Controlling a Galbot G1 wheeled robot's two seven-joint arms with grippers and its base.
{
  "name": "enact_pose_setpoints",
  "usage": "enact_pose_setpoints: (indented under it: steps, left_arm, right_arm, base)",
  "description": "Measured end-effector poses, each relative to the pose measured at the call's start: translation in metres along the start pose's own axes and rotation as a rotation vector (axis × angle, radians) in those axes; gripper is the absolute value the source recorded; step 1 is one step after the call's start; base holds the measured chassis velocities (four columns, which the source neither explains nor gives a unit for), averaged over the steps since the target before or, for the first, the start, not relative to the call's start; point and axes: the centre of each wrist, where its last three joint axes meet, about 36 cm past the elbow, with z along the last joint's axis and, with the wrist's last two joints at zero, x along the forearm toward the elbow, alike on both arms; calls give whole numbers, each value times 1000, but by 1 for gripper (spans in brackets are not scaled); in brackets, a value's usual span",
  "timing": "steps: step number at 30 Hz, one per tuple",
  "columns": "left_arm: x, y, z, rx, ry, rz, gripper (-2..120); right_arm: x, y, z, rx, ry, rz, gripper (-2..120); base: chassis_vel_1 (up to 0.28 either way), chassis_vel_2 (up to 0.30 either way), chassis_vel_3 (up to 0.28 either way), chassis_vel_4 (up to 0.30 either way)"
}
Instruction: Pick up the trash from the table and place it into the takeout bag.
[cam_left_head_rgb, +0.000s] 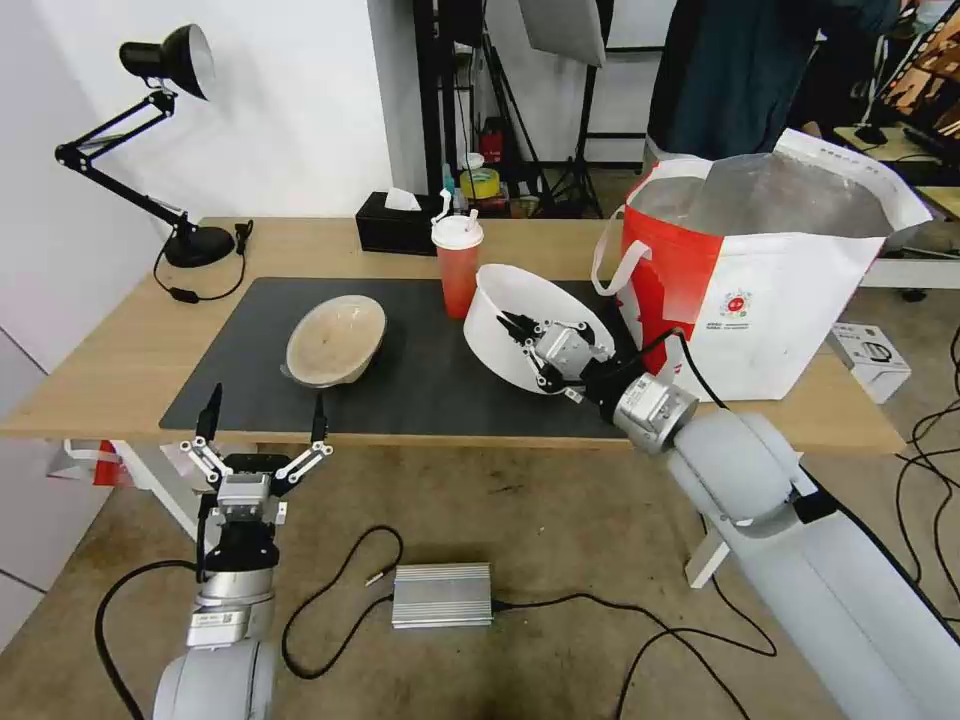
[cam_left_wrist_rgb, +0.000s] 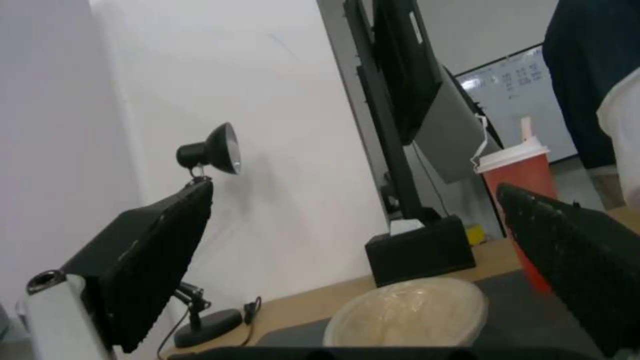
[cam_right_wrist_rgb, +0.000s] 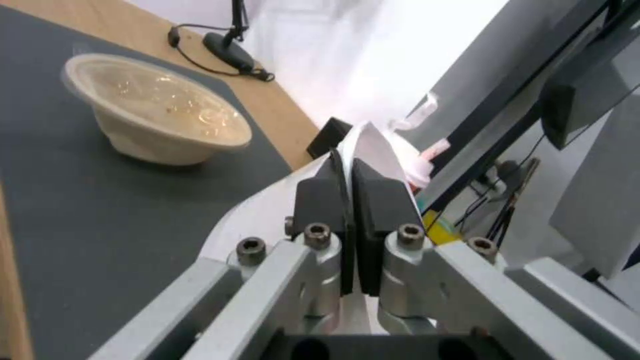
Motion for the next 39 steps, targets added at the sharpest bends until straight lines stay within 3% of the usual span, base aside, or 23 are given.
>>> enact_pose_setpoints:
  steps: [39]
  left_arm:
    - [0,-4,4,-8,3,16,100]
  right_arm:
    - [10,-35,-41,66,-176,32,2]
  base:
    - [0,0,0,0]
